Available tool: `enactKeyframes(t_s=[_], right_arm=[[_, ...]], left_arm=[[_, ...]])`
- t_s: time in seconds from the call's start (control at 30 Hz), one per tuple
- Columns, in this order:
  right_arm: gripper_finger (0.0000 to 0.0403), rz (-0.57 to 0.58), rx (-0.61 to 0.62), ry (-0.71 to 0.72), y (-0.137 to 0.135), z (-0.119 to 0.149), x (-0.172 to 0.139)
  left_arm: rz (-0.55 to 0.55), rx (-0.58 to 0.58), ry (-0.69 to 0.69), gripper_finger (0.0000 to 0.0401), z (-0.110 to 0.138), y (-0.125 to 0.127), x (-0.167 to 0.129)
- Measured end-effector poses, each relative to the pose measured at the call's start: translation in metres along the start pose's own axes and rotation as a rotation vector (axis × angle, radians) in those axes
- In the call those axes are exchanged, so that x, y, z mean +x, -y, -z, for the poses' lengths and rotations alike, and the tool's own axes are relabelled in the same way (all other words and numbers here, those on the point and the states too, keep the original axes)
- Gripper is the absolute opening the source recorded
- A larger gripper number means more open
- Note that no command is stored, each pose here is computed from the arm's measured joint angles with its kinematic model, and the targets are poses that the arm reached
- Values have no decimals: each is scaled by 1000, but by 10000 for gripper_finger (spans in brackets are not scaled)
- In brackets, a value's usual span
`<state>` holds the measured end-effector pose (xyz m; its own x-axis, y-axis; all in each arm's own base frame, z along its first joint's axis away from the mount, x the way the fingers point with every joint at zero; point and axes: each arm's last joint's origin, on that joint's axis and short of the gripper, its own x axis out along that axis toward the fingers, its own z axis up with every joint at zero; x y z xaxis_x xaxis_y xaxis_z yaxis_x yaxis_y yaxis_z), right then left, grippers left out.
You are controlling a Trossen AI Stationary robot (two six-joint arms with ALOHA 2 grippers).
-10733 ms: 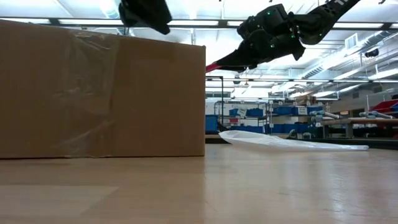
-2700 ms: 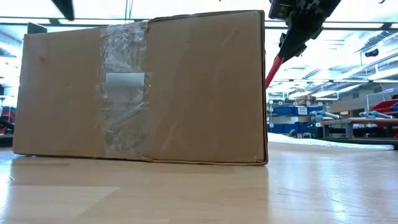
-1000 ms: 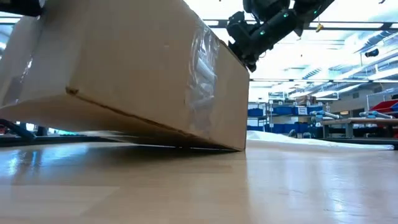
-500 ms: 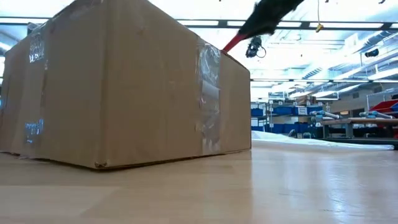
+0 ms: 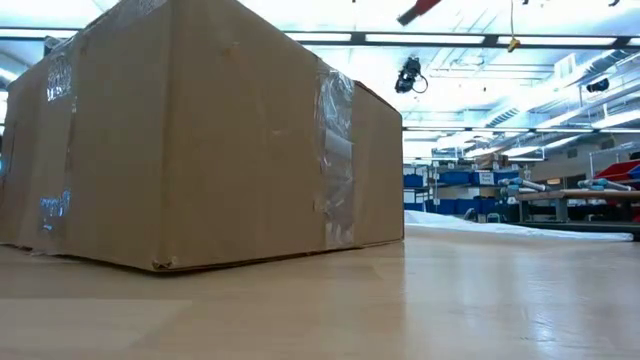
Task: Unpack boxes
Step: Open the cardboard box using the cutter
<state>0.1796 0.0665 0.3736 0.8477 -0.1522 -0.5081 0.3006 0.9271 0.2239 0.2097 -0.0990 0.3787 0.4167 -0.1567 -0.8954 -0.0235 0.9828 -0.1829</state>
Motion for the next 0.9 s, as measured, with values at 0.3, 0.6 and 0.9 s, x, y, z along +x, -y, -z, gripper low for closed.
enactKeyframes(t_s=[0.3, 0.6, 0.9], right_arm=[[139, 98, 48, 113, -45, 69, 33], [139, 172, 5, 243, -53, 106, 72], [139, 203, -34, 269, -51, 111, 74]], left_arm=[[-18, 106, 38, 160, -9, -12, 2], [-10, 181, -26, 160, -5, -22, 33], [-17, 273, -24, 160, 0, -26, 59]])
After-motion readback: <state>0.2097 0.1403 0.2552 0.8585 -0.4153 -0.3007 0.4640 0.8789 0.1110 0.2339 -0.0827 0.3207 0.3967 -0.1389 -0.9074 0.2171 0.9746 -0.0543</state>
